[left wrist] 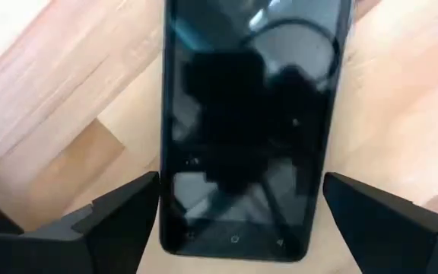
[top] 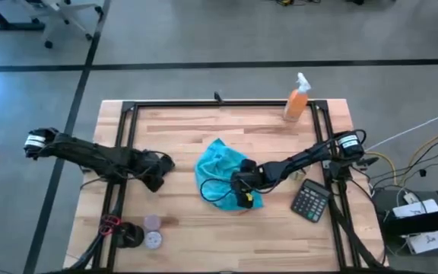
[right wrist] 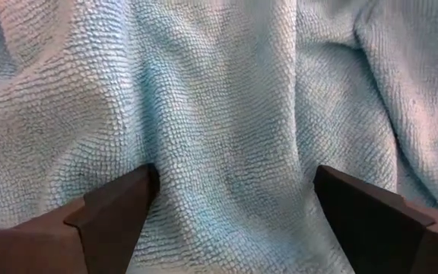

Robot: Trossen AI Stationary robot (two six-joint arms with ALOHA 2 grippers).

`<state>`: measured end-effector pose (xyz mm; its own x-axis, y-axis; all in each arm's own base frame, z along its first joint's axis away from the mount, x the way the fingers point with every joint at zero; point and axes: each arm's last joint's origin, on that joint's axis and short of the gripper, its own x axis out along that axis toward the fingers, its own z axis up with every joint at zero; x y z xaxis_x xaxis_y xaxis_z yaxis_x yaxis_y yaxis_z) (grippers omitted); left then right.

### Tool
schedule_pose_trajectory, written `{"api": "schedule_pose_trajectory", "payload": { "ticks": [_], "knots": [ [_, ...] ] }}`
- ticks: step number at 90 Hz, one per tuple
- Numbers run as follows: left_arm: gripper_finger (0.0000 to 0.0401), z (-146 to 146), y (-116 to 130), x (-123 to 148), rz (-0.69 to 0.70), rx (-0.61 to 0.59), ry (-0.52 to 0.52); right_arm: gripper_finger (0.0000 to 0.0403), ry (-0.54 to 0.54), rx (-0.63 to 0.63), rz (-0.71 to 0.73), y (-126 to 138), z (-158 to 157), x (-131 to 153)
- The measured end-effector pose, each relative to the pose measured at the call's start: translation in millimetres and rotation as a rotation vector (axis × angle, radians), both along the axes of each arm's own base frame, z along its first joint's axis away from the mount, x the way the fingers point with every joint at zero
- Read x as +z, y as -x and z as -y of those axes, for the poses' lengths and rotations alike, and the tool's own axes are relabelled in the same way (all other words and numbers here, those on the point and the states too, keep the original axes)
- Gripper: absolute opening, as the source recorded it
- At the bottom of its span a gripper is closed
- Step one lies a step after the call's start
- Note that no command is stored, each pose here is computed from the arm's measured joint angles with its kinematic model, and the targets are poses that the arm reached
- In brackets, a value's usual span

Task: Apply microfiber cloth
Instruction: Wipe the front and back of the black cellphone using the blue microfiber cloth

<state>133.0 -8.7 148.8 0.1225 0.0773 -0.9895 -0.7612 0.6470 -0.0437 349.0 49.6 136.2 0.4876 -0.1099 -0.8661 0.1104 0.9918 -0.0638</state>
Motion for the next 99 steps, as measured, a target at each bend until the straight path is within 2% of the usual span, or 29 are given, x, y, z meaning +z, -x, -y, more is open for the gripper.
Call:
{"api": "schedule_pose_trajectory", "payload": {
  "ticks": [13, 27, 36, 45, 63, 85, 99],
  "knots": [
    [0.0354, 1.4, -7.7, 2.0, -0.027, -0.009, 0.024, 0.035, 0.032, 0.034, 0.072, -7.6, 6.9, 4.0],
    [0.0354, 2.9, -27.1, 25.7, 0.055, -0.035, 0.021, 0.035, 0.073, 0.076, 0.096, -11.3, 15.5, 6.4],
    [0.0355, 2.6, -41.0, 43.4, 0.159, -0.017, -0.074, 0.035, 0.086, 0.079, 0.105, -13.2, 21.2, 6.0],
    [0.0355, 3.9, -54.3, 47.9, 0.276, -0.023, -0.16, 0.035, 0.092, 0.079, 0.119, -15.9, 24.0, 4.2],
    [0.0352, 7.5, -80.2, 24.0, 0.481, -0.107, -0.152, 0.0338, 0.09, 0.08, 0.181, -24.7, 23.6, -4.7],
    [0.0349, 9.5, -97.7, -14.5, 0.463, -0.262, -0.197, 0.0288, 0.109, 0.059, 0.174, -25.5, 26.4, -8.6],
    [0.0349, 9.3, -110.2, -26.7, 0.466, -0.311, -0.278, 0.024, 0.207, -0.004, 0.159, -24.7, 42.7, -9.3]
  ]
}}
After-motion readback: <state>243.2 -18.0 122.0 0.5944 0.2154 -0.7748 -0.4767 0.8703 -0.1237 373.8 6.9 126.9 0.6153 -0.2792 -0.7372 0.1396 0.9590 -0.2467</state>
